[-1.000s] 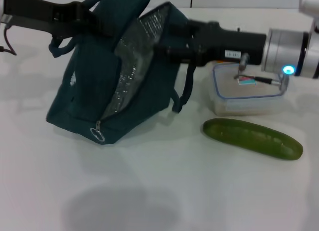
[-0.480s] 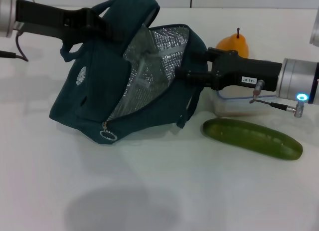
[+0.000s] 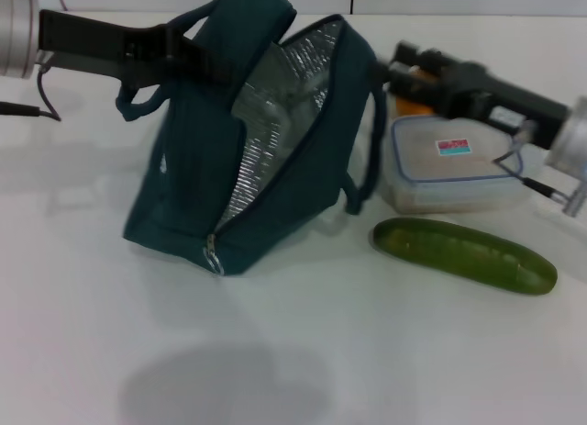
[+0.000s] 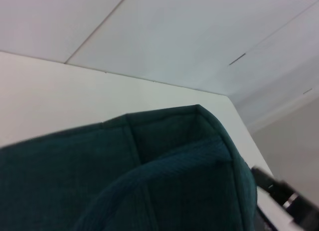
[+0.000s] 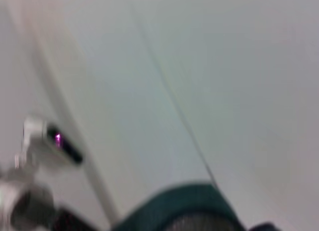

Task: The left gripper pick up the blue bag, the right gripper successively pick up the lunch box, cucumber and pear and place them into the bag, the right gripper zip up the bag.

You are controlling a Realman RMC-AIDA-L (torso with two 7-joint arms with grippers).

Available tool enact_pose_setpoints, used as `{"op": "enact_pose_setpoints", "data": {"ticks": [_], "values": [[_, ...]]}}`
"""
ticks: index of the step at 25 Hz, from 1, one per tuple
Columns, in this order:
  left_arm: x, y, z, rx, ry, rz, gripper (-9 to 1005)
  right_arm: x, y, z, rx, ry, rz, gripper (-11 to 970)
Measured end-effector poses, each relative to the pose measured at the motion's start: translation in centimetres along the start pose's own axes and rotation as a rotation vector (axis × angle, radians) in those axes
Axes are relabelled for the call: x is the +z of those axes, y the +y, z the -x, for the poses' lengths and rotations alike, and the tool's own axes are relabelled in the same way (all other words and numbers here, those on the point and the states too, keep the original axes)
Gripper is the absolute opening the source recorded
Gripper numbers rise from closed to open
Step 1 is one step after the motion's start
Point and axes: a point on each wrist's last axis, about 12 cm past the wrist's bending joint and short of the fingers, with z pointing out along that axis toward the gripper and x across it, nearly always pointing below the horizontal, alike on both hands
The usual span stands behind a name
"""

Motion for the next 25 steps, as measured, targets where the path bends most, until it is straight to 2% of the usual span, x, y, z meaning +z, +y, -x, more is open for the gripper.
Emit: {"op": "enact_pose_setpoints", "data": {"ticks": [4, 9, 16, 20, 25], "values": [[-0.1, 0.3, -0.3, -0.001, -0.005, 0.007, 42, -2.6, 0.0, -0.4, 0.136, -0.157, -0.014, 812], [-0.2, 0.4, -0.3, 0.0, -0.008, 0.013, 42, -7.7, -0.2, -2.3, 0.374, -0.334, -0.099, 811], [-0.3, 0.5, -0.5, -0.003, -0.01, 0.016, 42, -13.0, -0.1, -5.8, 0.7, -0.445, -0.233, 809], [-0.3, 0.5, -0.5, -0.004, -0.009, 0.017, 42, -14.2, 0.0, -6.6, 0.745, -0.456, -0.271, 809], [-0.4, 0.5, -0.5, -0.002, -0.009, 0.019, 42, -14.5, -0.1, -7.1, 0.789, -0.456, -0.291, 807]]}}
